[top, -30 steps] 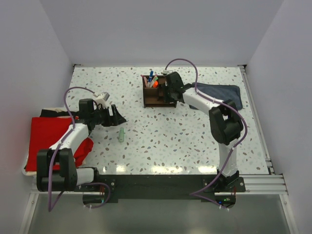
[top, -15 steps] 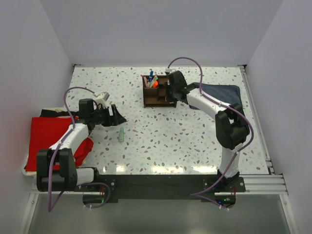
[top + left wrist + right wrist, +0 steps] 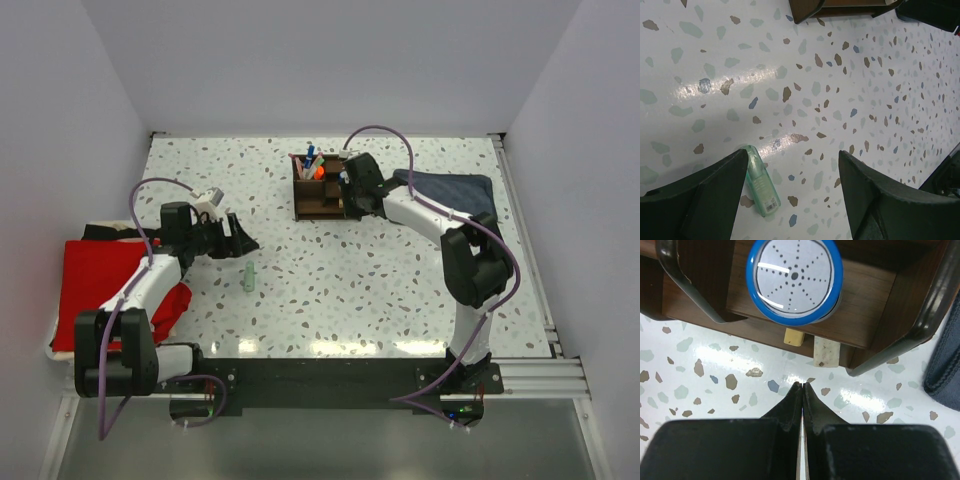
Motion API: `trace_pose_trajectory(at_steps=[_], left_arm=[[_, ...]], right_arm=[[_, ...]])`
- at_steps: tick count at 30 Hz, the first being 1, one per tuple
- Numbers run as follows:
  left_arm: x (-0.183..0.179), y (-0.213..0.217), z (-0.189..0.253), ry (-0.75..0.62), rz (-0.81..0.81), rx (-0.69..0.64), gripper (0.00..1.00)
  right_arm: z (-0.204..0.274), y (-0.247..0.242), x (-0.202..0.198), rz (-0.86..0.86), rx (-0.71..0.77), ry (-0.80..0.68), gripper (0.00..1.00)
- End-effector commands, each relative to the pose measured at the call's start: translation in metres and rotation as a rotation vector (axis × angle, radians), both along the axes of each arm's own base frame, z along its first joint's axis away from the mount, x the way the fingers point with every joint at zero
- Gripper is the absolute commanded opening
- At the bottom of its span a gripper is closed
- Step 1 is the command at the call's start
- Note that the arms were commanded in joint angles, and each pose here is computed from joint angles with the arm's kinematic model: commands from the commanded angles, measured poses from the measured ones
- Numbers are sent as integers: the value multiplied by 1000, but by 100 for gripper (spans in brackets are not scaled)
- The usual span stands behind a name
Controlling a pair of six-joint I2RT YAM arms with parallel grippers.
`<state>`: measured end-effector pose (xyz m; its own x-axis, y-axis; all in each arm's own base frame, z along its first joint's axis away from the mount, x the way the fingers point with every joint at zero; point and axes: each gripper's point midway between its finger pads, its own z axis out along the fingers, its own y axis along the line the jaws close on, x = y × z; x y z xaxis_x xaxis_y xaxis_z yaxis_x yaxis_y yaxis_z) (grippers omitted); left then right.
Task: Sort the stationery into containers
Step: Place the stationery in the storage box.
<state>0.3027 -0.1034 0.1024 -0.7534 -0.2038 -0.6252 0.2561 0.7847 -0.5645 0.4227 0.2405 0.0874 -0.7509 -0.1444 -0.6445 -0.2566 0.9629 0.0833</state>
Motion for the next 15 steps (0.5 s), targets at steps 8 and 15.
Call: trace_pose_trajectory(at_steps=[8,15], left_arm=[[10,1,17,-74,2,-10,78],[11,2,16,-74,6,-8,78]], right_arm=[[13,-5,31,-14,-71,-109,0],[12,-1,36,-14,-60,-118,0]])
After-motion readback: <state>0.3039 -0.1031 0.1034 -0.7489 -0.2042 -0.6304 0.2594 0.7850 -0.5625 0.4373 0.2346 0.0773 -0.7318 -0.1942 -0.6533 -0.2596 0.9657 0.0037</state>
